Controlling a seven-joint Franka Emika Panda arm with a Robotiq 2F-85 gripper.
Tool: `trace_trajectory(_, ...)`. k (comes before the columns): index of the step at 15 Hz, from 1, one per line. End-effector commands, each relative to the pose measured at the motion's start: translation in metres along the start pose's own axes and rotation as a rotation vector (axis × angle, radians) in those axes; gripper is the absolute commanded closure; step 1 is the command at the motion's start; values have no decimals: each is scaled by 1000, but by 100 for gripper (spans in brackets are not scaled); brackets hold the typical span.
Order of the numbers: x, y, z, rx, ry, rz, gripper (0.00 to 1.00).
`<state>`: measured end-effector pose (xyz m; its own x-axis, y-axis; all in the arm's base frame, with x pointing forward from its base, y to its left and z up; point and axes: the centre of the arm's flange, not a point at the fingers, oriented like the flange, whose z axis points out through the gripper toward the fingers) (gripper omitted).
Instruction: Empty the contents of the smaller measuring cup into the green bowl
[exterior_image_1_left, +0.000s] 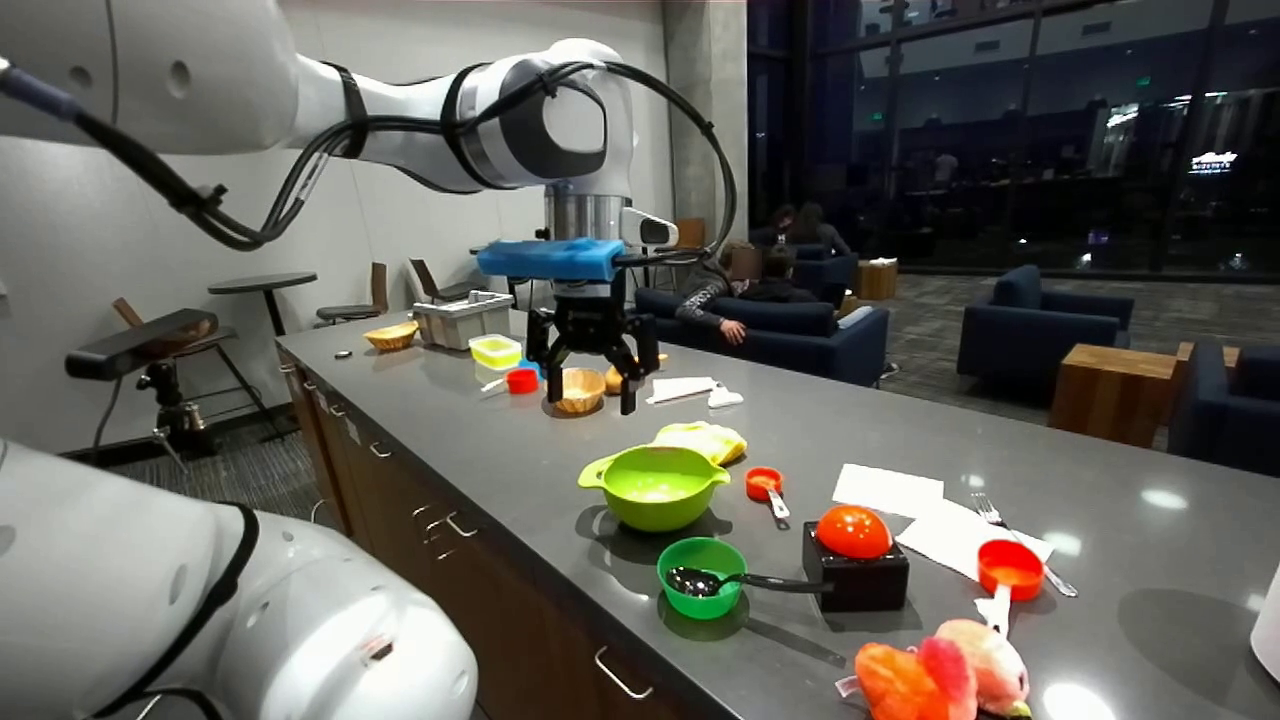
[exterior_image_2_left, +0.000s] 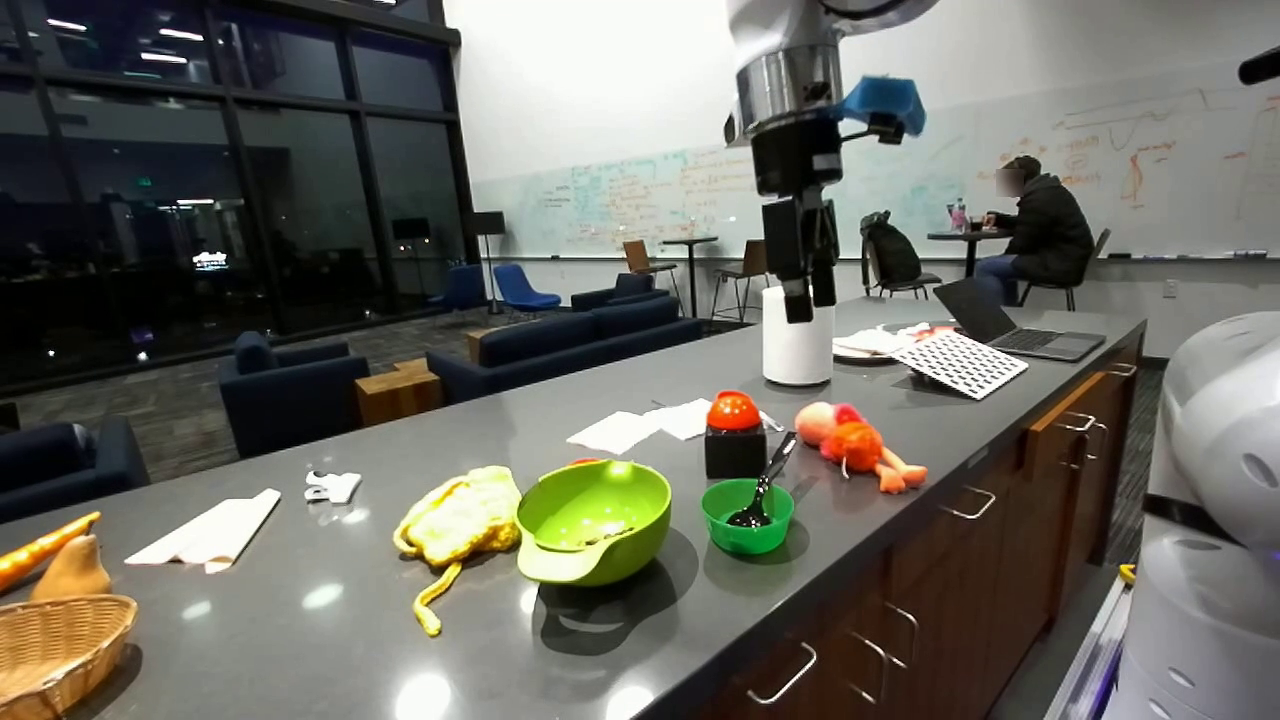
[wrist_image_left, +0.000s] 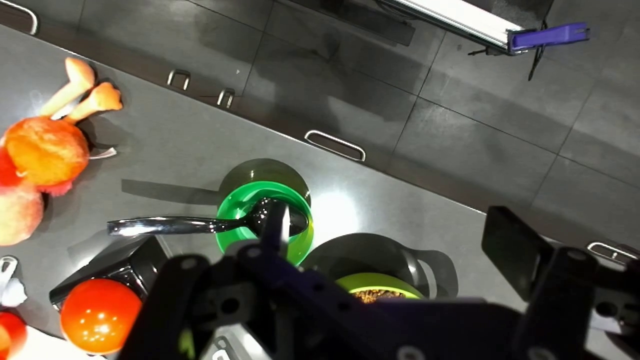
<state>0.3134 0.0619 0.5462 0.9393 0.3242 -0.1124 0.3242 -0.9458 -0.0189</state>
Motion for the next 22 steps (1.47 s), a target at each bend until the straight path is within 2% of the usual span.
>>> trace_trajectory(1,17,3,1,-5,7,-17,0)
trace_trajectory(5,62,37,2,-148,119,-34,0)
trace_trajectory(8,95,60,-4,-155,210,-57,0)
trace_trajectory(11,119,82,-16,-108,287,-105,0)
trace_trajectory(12,100,69,-2,-134,259,-67,0)
trace_trajectory(15,113,82,-7,-125,272,-82,0)
trace_trajectory(18,115,80,-7,-125,273,-87,0)
trace_trajectory(22,141,99,14,-86,211,-178,0)
